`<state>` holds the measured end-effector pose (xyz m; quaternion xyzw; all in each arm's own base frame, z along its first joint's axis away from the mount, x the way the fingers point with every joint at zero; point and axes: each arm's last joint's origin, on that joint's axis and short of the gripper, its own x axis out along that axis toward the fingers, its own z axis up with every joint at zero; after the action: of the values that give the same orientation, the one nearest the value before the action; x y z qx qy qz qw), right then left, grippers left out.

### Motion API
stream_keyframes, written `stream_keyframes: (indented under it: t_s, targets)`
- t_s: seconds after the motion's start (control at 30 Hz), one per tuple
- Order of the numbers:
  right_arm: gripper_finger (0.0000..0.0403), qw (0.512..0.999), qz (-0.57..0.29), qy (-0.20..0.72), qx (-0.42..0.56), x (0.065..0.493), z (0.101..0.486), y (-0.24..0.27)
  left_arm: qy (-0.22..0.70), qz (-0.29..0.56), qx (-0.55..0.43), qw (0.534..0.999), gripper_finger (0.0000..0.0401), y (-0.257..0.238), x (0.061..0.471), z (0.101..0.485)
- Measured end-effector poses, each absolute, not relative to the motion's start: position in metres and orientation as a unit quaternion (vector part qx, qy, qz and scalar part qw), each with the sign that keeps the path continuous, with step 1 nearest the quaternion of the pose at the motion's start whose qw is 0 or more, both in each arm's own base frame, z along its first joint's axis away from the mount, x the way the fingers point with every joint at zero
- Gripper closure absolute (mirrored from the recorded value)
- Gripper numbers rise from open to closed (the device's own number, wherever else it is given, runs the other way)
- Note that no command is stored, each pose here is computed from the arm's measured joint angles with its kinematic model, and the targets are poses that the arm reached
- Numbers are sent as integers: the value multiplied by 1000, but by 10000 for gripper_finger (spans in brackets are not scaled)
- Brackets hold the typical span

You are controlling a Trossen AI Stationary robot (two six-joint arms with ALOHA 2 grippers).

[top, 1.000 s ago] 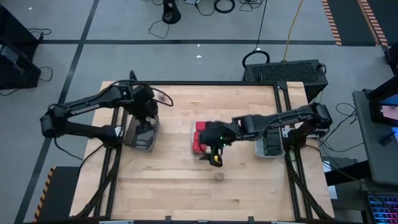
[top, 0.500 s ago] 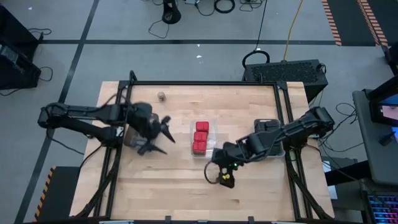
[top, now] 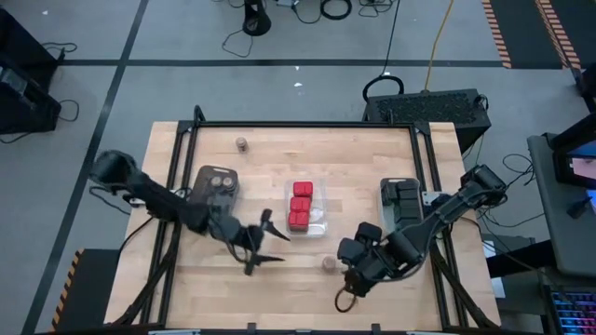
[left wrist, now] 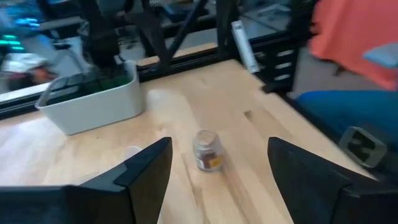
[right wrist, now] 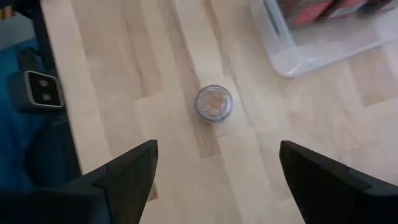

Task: Sort spices by type
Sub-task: Put the brown seasoning bottle into the black bin

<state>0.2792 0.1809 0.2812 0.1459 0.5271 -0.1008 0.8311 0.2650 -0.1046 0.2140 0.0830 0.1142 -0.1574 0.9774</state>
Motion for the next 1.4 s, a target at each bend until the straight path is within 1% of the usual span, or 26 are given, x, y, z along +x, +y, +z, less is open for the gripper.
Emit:
stream_keyframes:
  t_s: [0.13,0.2,0.4,0.6,0.7,0.87,1.07,1.2,1.4]
  targets:
    - [85,842,-112,514,123,270,281,191,128,-109,99,981,131,-126,291,198]
    - [85,846,-114,507,116,268,281,194,150,-105,95,978,131,-134,307,194]
    - [85,858,-123,489,98,266,282,197,235,-109,123,958,131,-148,360,182]
    - [85,868,-127,474,78,260,283,203,233,-98,123,960,131,-149,394,178]
    - [85,873,-129,465,67,257,283,207,241,-93,97,961,131,-146,404,171]
    - [85,877,-129,459,59,255,283,210,260,-125,55,956,131,-137,415,158]
    - [85,879,-132,455,58,254,283,210,267,-126,51,954,131,-131,423,141]
    - [85,879,-132,455,58,254,283,210,266,-142,48,952,131,-131,423,141]
    - [85,879,-133,455,59,254,283,210,261,-145,46,953,131,-132,424,142]
